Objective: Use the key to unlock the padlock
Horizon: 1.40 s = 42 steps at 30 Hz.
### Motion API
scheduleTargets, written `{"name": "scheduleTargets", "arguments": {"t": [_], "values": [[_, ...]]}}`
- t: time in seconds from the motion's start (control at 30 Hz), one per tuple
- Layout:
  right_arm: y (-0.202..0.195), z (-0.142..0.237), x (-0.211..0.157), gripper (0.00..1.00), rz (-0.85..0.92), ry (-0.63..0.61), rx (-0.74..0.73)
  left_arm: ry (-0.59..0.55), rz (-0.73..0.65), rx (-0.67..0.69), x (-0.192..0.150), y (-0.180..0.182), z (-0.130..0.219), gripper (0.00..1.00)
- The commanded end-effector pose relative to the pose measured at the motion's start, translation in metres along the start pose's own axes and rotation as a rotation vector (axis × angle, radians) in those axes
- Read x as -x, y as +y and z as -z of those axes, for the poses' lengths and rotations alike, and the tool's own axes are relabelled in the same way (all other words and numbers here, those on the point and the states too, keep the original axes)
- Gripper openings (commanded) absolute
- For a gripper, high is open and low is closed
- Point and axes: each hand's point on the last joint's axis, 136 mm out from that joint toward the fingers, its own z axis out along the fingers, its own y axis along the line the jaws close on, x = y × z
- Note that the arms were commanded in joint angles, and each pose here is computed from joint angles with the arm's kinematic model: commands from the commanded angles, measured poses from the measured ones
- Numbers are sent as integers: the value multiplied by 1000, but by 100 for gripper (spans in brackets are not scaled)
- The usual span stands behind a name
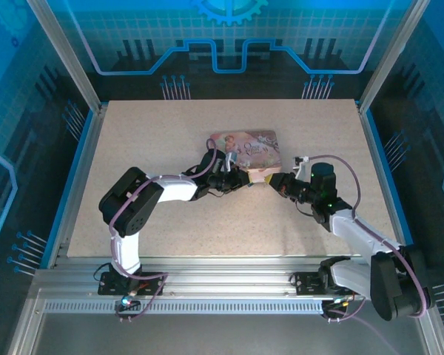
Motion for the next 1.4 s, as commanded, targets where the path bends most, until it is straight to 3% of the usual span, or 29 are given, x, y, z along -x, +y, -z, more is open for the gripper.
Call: {"name": "scheduleTargets", "arguments": {"t": [0.0, 0.47, 1.37], "values": [[-5, -5, -1, 0, -99, -17, 12, -31, -16, -92, 15, -27, 9, 7], [-54, -29, -18, 0, -169, -11, -38, -37, -7, -120, 16, -33, 12, 7], [-53, -53, -16, 0, -173, -12, -10, -31, 11, -138, 15, -32, 11, 7]]}}
